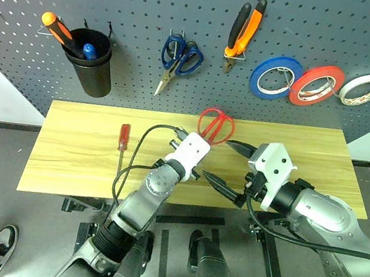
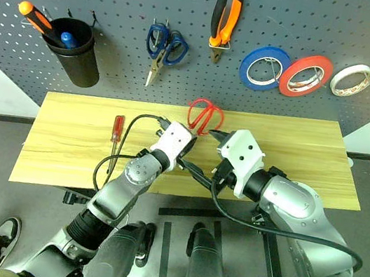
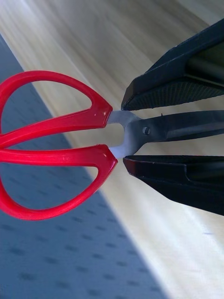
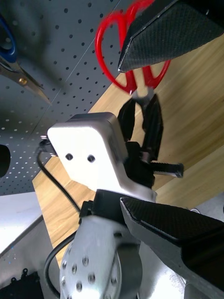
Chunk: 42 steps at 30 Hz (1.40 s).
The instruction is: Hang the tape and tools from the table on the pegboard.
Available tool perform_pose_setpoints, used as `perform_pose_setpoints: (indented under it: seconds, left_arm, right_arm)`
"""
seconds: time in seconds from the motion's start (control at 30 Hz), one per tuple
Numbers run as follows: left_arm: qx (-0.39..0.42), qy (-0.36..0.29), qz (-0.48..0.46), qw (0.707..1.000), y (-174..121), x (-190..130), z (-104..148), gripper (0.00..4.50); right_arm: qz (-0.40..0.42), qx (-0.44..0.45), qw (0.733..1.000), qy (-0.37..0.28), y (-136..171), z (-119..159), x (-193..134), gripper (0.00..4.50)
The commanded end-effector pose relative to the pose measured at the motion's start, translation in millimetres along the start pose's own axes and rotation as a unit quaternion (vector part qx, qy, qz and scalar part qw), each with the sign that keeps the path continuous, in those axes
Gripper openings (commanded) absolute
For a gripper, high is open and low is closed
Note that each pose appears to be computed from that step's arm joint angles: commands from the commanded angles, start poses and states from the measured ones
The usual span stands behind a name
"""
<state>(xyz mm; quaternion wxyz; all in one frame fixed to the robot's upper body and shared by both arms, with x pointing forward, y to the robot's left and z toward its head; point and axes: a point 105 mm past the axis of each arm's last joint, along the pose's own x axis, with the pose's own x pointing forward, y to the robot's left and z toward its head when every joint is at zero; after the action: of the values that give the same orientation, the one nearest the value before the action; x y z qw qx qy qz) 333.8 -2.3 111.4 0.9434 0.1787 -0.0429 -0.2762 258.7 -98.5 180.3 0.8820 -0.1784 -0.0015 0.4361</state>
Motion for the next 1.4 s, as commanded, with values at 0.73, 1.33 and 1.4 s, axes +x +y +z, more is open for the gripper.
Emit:
perform_pose_setpoints:
  seconds: [0.73, 1.33, 1.4]
  left_arm:
    - [0.159, -0.252, 0.209, 0.931, 74, -59, 65, 1.03]
    - [0.189, -0.215, 0.289, 0.913, 120, -69, 53, 1.03]
    - [0.188, -0.215, 0.286, 0.915, 119, -66, 52, 1.03]
  right_arm:
    - [-0.009, -0.017, 1.000, -0.010, -3, 5, -2, 4.50]
    - [-0.012, -0.018, 1.000, -0.022, -4, 11, -5, 4.50]
    - [-0.009, -0.017, 0.999, -0.042, -3, 18, -5, 4.50]
